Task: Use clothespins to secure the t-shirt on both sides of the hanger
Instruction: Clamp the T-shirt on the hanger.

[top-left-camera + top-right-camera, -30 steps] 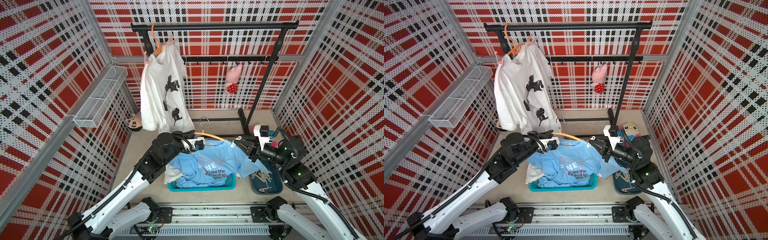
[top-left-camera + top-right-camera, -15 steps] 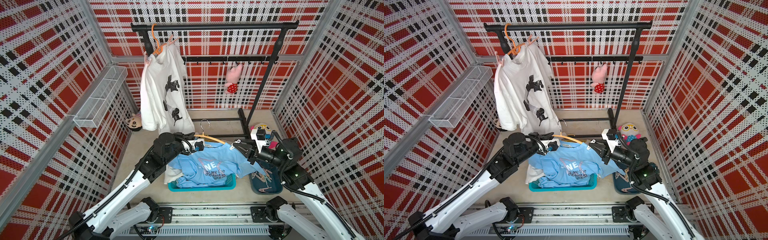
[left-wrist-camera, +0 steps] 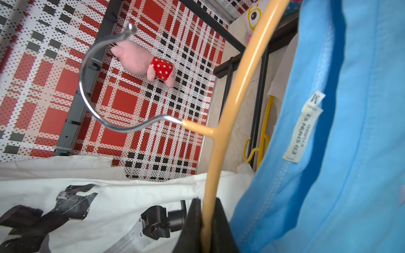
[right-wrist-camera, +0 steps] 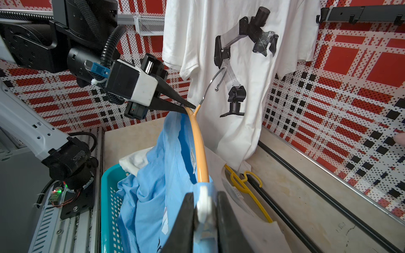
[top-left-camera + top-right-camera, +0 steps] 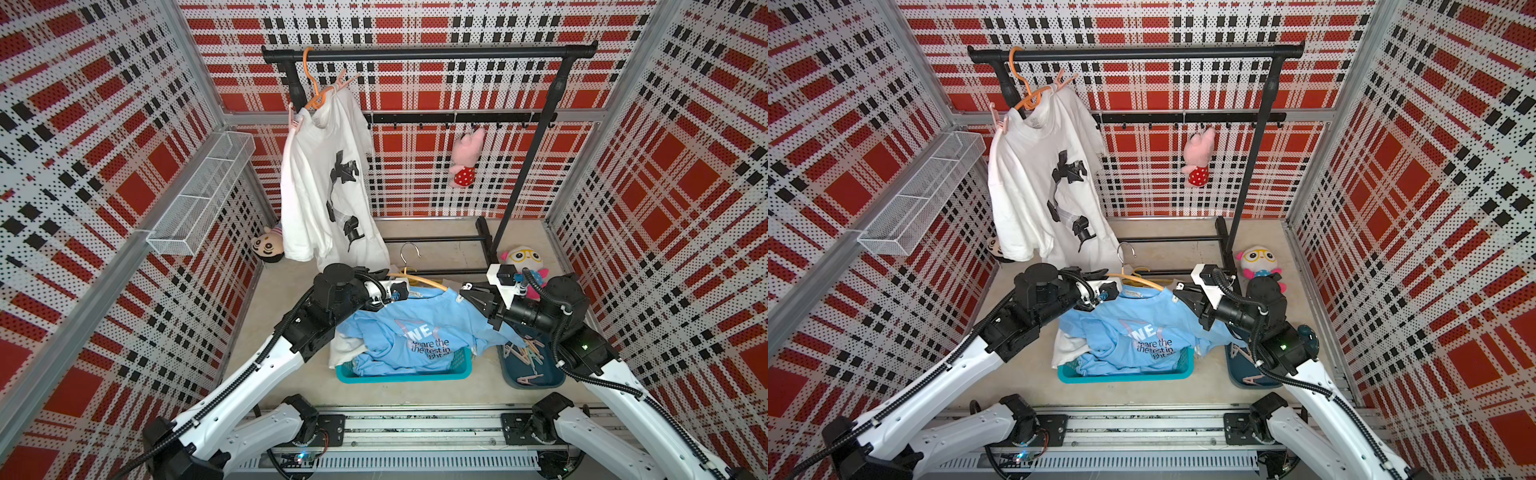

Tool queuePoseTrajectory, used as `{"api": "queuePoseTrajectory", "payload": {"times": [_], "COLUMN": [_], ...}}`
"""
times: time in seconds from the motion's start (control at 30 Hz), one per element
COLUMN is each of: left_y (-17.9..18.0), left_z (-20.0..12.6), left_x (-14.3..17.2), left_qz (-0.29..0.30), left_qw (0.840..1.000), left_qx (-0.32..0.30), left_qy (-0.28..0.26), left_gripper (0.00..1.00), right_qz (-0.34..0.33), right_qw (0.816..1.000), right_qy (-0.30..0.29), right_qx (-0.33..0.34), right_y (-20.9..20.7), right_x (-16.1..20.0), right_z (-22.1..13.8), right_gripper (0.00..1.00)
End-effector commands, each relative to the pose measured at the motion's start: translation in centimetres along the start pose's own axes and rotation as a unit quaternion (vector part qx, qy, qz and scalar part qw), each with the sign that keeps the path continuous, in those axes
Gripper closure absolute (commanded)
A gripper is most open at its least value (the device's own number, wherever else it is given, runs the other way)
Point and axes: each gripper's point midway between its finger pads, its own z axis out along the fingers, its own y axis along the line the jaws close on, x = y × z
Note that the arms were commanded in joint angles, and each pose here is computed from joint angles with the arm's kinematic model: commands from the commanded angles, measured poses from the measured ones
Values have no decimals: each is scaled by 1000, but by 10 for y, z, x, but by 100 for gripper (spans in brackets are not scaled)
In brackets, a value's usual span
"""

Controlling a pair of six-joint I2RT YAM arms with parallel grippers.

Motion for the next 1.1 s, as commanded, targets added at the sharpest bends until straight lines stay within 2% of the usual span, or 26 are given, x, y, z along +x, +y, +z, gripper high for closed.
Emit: {"api": "queuePoseTrajectory", "payload": {"times": [0.0, 0.37, 0.6, 0.83, 1.07], "left_y": [56, 59, 69, 70, 74], "left_z": [-20, -15, -24, -27, -32], "left_x": [-43, -41, -42, -46, -44], "left_qz": [-46, -67, -64, -58, -46], "left_qw": [993, 993, 989, 988, 985], "left_qx": [-77, -63, -100, -106, -134], "left_qy": [-80, -73, -87, -97, -99], "left_gripper": [100, 100, 100, 100, 100], "right_qz": [2, -28, 23, 81, 137], "right_qw": [998, 996, 998, 995, 990], "right_qy": [64, 79, 52, 60, 20], "right_qx": [-13, 14, 18, 27, 12], "right_y": [10, 6, 3, -9, -10], "right_x": [39, 49, 38, 43, 30], "right_z": [3, 2, 7, 8, 4], "right_gripper": [100, 100, 100, 100, 100]}}
